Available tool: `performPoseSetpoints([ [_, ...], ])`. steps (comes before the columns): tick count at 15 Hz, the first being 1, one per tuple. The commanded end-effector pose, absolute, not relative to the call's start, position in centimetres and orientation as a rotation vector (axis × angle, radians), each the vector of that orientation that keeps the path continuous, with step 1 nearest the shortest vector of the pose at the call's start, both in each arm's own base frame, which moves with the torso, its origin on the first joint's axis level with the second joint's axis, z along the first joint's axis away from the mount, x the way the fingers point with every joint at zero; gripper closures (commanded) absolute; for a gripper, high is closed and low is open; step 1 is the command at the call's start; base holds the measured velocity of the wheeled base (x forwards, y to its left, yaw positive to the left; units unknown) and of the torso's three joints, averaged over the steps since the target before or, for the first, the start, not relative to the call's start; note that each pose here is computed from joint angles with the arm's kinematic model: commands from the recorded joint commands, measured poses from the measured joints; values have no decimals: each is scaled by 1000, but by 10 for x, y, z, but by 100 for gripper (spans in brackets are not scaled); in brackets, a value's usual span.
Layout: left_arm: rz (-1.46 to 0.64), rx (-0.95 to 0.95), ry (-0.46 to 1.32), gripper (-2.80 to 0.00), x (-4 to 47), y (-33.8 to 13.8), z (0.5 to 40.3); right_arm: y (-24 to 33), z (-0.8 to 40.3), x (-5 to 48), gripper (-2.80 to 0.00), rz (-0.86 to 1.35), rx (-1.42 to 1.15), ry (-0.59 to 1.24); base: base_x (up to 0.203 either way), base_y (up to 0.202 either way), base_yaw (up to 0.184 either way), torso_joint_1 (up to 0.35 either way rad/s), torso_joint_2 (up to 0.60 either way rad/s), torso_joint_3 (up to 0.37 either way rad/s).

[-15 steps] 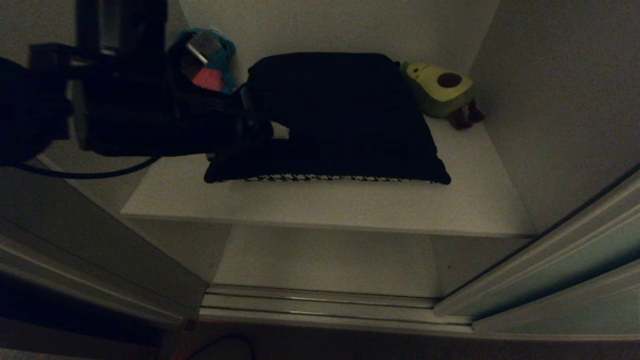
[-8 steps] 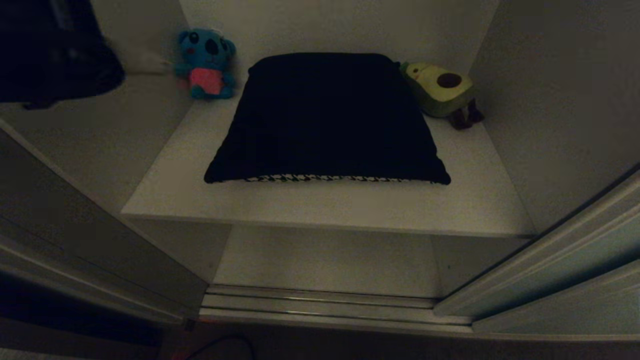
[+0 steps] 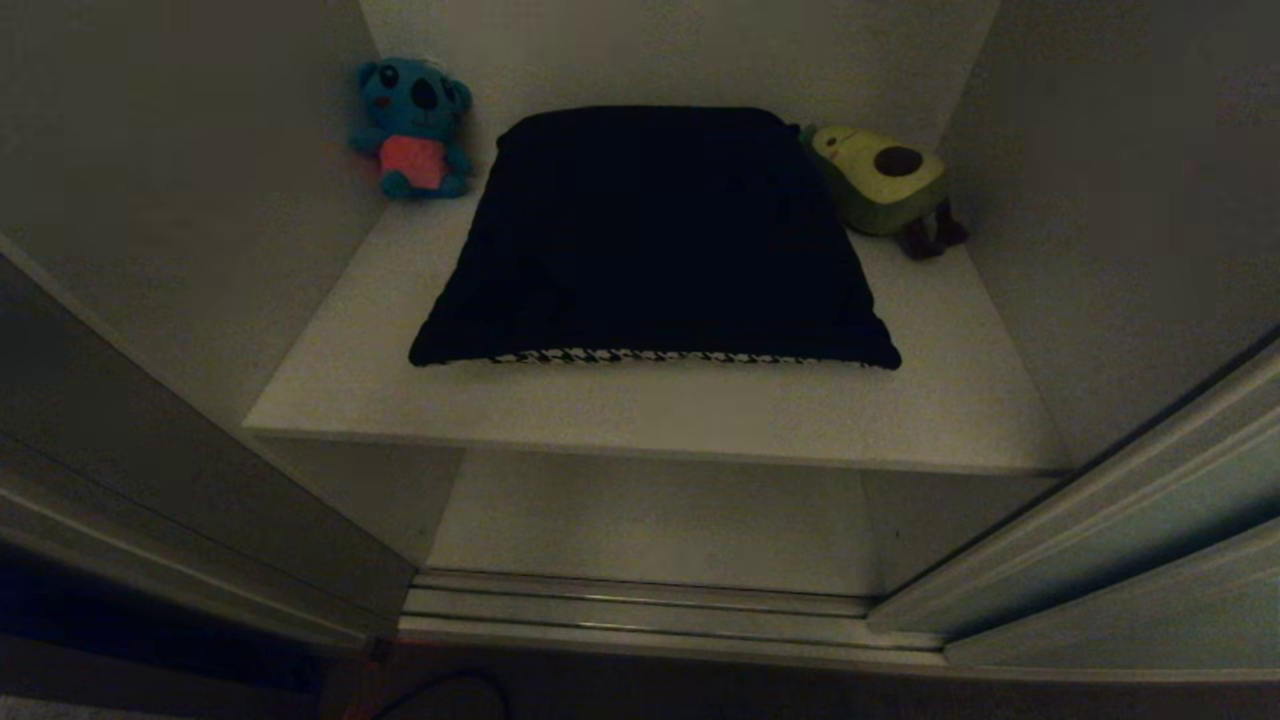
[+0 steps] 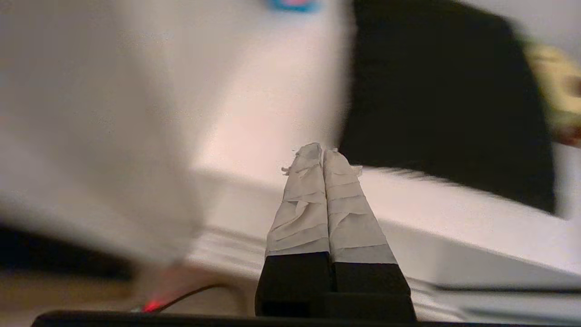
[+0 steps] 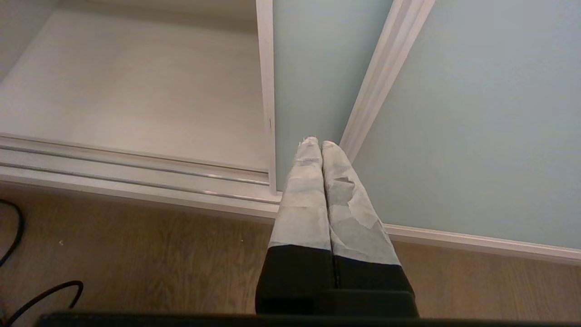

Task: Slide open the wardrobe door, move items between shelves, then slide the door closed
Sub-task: Close the door

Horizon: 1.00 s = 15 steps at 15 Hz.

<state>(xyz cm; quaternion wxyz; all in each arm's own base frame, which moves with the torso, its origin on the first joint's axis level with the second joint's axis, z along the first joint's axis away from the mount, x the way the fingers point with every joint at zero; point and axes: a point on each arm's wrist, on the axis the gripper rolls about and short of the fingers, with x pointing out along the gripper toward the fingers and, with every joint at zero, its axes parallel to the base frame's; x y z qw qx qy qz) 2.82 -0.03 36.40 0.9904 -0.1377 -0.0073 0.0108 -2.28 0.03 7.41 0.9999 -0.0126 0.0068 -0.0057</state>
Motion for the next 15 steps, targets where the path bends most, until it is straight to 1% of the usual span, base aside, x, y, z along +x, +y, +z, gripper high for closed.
performPoseSetpoints([
  [1, 95, -282, -109, 0, -30, 6, 332, 0, 73, -22, 0, -12, -26, 19, 0, 0, 0, 0, 0, 0],
  [4, 137, -245, -115, 0, -63, 5, 273, 0, 73, -22, 0, -11, -26, 19, 0, 0, 0, 0, 0, 0],
  [6, 144, -224, -96, 0, -70, 5, 239, 0, 73, -22, 0, -12, -26, 19, 0, 0, 0, 0, 0, 0],
  [9, 78, -137, -77, 0, -78, 3, 190, 0, 73, -22, 0, -10, -26, 19, 0, 0, 0, 0, 0, 0],
  [12, 30, -1, 11, 0, -65, 1, 139, 0, 73, -22, 0, -10, -26, 19, 0, 0, 0, 0, 0, 0],
  [15, 1, 44, 37, 0, -41, 1, 104, 0, 73, -22, 0, -11, -26, 19, 0, 0, 0, 0, 0, 0],
])
